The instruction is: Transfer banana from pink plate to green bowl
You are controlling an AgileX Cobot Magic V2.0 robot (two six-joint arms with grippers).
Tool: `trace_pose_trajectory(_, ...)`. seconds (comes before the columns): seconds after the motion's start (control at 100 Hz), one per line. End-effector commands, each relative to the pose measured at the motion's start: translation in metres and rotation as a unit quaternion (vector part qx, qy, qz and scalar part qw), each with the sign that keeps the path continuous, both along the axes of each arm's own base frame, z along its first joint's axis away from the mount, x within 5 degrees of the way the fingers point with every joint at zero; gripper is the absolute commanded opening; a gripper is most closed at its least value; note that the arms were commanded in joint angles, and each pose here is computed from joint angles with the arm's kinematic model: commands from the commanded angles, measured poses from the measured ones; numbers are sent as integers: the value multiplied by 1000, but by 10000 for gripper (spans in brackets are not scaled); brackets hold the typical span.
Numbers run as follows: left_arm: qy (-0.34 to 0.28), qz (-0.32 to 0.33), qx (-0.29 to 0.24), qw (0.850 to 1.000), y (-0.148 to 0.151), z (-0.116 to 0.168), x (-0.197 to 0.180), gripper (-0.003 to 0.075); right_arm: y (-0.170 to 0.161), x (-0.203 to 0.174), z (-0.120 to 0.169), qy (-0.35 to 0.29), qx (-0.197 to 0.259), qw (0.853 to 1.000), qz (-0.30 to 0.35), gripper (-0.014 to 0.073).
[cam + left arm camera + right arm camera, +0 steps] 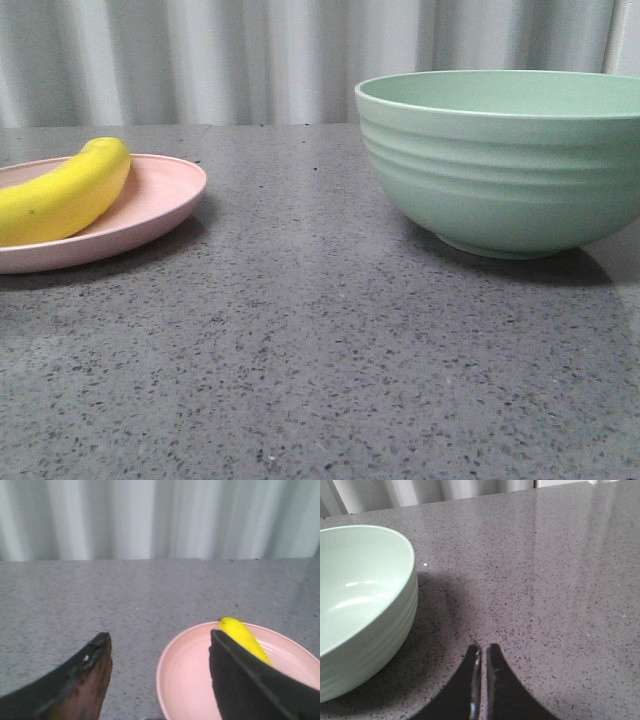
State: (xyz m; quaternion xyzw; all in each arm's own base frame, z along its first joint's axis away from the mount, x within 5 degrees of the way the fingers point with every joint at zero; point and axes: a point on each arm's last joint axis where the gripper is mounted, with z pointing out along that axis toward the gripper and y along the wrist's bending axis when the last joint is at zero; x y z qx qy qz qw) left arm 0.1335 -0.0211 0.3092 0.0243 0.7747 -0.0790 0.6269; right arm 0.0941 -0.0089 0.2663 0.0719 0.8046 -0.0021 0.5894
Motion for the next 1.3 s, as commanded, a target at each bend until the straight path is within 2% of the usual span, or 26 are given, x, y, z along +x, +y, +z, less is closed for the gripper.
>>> trace_pose_trajectory(0.0,-18,-40,-13,999,-15,18,12,393,-1,4,18,-49,-9,999,-1,-72)
trace_pose_trajectory(0.1,13,-79,-7,997,-31,17,25,416,-1,4,18,-51,-9,999,-1,-72)
trace_pose_trajectory(0.19,39,-114,1,993,-48,14,35,500,-1,4,18,-51,-9,999,-1,-72)
trace_pose_trajectory(0.26,67,-129,10,989,-58,10,43,532,-1,4,18,-51,-9,999,-1,-72)
trace_pose_trajectory(0.55,199,-143,58,968,-82,-3,79,514,-1,4,18,-51,-9,999,-1,-72)
trace_pose_trajectory(0.74,271,-158,114,943,-88,-13,92,514,-1,4,18,-51,-9,999,-1,-72)
trace_pose_trajectory(0.87,296,-171,144,929,-90,-21,96,513,-1,4,18,-51,-9,999,-1,-72)
trace_pose_trajectory(0.99,303,-176,156,923,-92,-27,101,489,-1,4,18,-52,-10,999,-1,-72)
trace_pose_trajectory(1.11,296,-175,177,922,-92,-30,105,466,-1,4,18,-52,-10,999,-1,-72)
trace_pose_trajectory(1.29,289,-175,175,925,-92,-29,106,421,-1,4,18,-52,-10,999,-1,-72)
